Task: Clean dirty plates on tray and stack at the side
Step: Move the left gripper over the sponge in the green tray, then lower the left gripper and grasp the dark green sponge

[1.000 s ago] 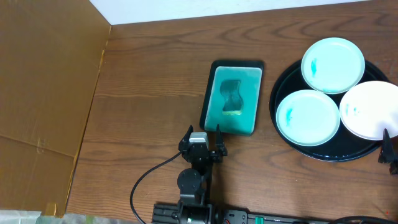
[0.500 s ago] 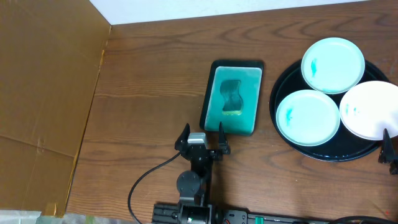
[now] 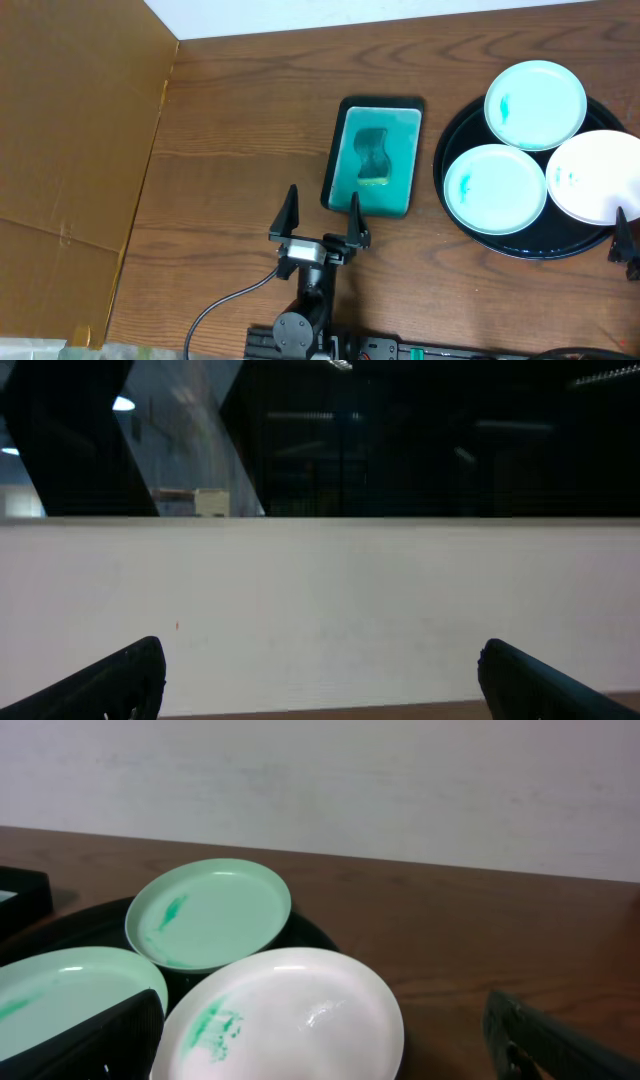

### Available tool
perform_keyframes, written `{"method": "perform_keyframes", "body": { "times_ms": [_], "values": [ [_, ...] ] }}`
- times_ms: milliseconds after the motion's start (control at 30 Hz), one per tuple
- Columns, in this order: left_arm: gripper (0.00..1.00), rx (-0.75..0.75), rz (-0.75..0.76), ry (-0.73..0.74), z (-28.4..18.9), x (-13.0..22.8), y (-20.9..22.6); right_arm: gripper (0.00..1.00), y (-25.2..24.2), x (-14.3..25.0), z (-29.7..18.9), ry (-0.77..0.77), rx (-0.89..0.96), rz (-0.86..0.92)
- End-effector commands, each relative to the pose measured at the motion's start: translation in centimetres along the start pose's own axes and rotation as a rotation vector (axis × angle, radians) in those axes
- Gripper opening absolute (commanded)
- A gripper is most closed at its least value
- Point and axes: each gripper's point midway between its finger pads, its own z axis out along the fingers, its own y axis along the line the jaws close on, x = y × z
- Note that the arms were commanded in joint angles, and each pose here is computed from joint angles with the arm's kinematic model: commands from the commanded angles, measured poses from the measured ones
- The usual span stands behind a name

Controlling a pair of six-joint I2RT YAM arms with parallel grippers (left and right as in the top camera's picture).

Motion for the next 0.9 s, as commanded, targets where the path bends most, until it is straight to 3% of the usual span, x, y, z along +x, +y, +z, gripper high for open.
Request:
{"method": "perform_keyframes", "body": {
  "times_ms": [0,100,200,333,467,533,633,867],
  "values": [
    [1.00,-0.027,0.005,-0.047,1.2,-4.0,0.4,0.99,0.0,0.0,0.0,-0.001,0.000,-0.008],
    [1.00,-0.030,0.005,-0.005,3.7,-6.0,0.6,0.99,0.0,0.0,0.0,-0.001,0.000,-0.008],
    [1.00,-0.044,-0.015,0.198,7.5,-5.5,1.1,0.99,0.0,0.0,0.0,-0.001,0.000,-0.008],
    [1.00,0.001,-0.080,0.635,11.5,-0.6,0.6,0.99,0.0,0.0,0.0,-0.001,0.000,-0.008],
    [1.00,0.092,-0.194,0.984,12.0,5.4,-1.0,0.99,0.0,0.0,0.0,-0.001,0.000,-0.008],
    [1.00,0.081,-0.212,1.070,12.6,8.4,-0.7,0.99,0.0,0.0,0.0,-0.001,0.000,-0.008],
    [1.00,-0.093,-0.290,1.209,12.6,12.9,1.3,0.99,0.0,0.0,0.0,-0.001,0.000,-0.008],
    [1.00,-0.235,-0.292,1.559,9.8,18.6,2.8,0.99,0.0,0.0,0.0,-0.001,0.000,-0.008]
  ]
}}
